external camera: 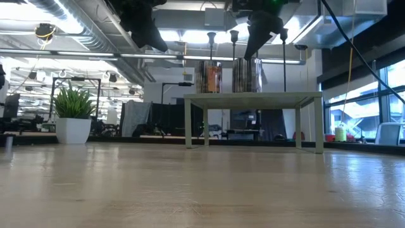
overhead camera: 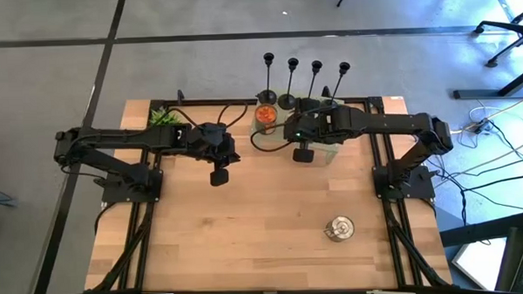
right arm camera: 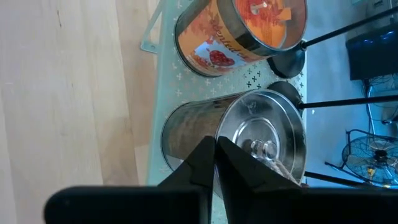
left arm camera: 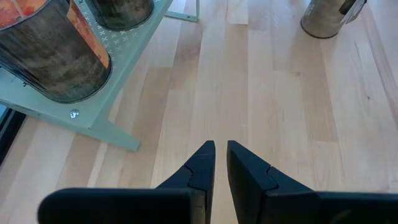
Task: Pick & Place candle stick holders
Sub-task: Put the left silver scented candle on the shelf, then put the silver scented candle on the shelf
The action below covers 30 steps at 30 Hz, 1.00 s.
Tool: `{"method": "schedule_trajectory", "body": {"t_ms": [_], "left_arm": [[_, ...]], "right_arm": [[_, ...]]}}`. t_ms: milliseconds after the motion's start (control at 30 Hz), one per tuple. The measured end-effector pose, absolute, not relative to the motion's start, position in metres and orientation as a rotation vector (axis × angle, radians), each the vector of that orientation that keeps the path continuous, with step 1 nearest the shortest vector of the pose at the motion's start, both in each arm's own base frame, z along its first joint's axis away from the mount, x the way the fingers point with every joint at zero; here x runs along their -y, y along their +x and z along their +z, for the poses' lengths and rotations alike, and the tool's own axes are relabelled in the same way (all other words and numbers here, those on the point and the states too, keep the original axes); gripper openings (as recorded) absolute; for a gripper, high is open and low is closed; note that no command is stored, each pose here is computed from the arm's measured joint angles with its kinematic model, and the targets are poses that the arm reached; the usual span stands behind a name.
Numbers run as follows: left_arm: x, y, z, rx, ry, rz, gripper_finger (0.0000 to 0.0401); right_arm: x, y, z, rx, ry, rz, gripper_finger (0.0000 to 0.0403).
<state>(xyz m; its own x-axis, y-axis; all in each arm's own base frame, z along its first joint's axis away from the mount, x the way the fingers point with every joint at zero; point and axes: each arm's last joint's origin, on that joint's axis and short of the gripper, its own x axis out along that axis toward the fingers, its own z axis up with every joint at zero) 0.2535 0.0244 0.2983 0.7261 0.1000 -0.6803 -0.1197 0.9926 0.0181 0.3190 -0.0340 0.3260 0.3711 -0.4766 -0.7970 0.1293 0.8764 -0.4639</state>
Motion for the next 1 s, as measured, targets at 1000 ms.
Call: {"method": "schedule_trajectory", "body": {"t_ms": [1000], "left_arm": [[-0.024,0.253,0.298,-0.751,-0.043,0.127,0.0036]], "right_arm": [[-0.014,0.318,0.327,-1.115,-0.587,-0.360,0.0173]]}}
